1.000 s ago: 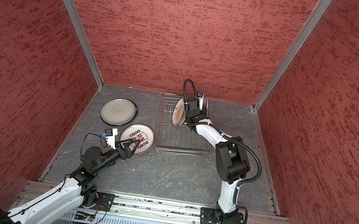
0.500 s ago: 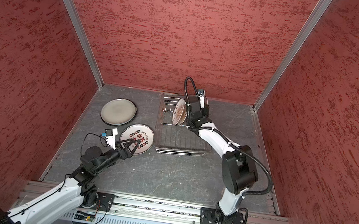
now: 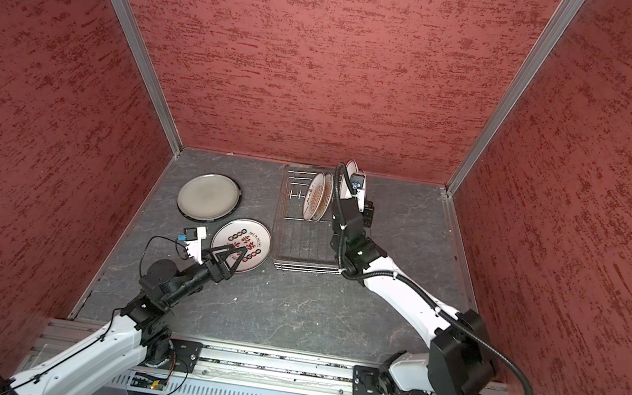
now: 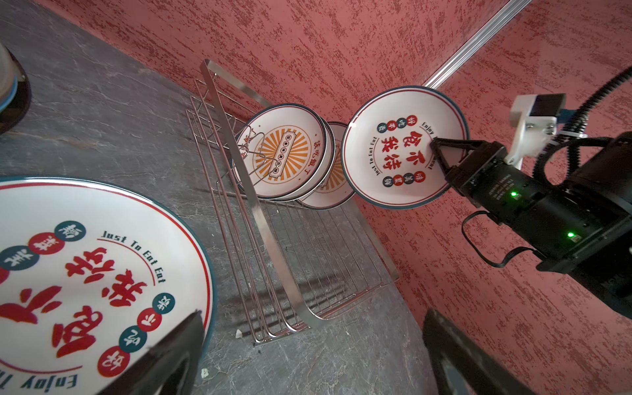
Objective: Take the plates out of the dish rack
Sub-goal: 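Lift the red-printed plate up out of its rack slot with the right gripper, then pull the red-printed plate out of the rack toward the left gripper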
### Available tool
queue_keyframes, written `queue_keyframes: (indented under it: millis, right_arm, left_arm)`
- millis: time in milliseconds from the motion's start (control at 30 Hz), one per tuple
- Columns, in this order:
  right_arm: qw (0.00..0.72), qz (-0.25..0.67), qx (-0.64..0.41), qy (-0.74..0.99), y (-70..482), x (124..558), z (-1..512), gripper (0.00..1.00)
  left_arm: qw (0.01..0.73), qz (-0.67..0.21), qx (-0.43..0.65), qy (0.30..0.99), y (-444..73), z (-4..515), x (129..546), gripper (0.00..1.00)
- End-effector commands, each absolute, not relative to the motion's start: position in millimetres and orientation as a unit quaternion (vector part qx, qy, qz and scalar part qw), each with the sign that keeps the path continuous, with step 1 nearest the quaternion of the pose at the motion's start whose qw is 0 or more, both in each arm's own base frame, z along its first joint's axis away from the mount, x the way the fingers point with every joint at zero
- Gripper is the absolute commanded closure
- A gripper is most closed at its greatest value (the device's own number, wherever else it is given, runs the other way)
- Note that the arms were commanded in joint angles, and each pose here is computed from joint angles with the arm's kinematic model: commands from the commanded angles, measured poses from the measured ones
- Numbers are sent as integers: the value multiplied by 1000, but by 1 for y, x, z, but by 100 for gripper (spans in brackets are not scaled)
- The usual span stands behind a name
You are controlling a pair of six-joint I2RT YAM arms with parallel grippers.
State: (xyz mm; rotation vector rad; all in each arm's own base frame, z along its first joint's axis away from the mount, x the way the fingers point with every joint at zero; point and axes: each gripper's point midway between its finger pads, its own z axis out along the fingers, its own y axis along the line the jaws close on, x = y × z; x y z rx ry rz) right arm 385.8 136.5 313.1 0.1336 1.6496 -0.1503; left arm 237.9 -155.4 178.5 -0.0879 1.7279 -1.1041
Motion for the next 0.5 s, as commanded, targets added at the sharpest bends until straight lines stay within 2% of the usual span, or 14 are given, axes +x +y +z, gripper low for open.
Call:
queue_keyframes:
  millis: [0,233,467]
  right_arm:
    - [720,14,86,688,133,368,347,95]
    - [715,168,73,675,149,337,340,96]
    - [712,274,47,645,163,310,344,97]
  left_arm:
    - [541,-467,13,700,-164,197,232,1]
    - [541,-468,19,699,-165,198,230,0]
    - [543,-470,26,695,-166,199,228,1]
